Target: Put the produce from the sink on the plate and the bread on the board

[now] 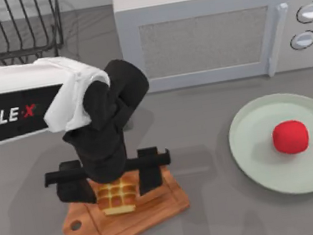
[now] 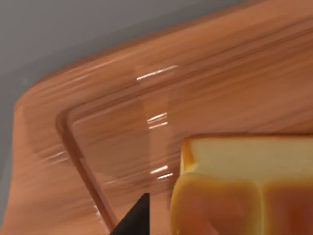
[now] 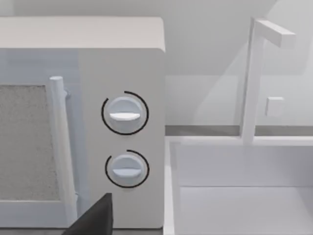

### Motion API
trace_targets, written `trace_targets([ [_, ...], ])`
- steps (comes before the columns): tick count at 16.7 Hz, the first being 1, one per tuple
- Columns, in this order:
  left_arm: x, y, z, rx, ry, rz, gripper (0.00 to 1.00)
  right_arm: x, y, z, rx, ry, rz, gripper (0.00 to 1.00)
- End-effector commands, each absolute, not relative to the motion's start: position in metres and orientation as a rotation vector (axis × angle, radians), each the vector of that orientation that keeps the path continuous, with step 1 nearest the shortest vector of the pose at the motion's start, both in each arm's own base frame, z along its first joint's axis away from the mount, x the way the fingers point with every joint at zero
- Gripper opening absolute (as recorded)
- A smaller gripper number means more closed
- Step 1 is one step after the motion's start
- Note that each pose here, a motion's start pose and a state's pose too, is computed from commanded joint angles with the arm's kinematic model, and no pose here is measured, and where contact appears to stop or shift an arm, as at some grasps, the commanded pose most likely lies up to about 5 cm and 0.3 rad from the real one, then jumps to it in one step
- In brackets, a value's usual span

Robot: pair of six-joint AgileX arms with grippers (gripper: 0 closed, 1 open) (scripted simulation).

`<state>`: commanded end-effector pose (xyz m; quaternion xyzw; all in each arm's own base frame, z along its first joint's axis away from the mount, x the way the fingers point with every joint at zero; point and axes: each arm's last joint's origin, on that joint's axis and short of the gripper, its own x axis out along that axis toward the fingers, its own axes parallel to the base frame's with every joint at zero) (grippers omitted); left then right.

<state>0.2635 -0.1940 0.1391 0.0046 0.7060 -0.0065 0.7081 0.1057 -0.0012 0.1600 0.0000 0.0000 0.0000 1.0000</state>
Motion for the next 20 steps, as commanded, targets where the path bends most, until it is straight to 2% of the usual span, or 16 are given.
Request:
trace_targets([
  [12,0.267,-0.189,0.147,-0.021,1.528,-0.025,1.00,0.106,-0.001,0.160,0.000,0.000,0.000,1.00],
  [16,0.269,-0.154,0.181,-0.143,1.332,-0.064,1.00,0.106,-0.001,0.160,0.000,0.000,0.000,1.00],
  [20,0.249,-0.102,0.214,-0.246,1.051,-0.093,1.00,0.106,-0.001,0.160,0.000,0.000,0.000,1.00],
])
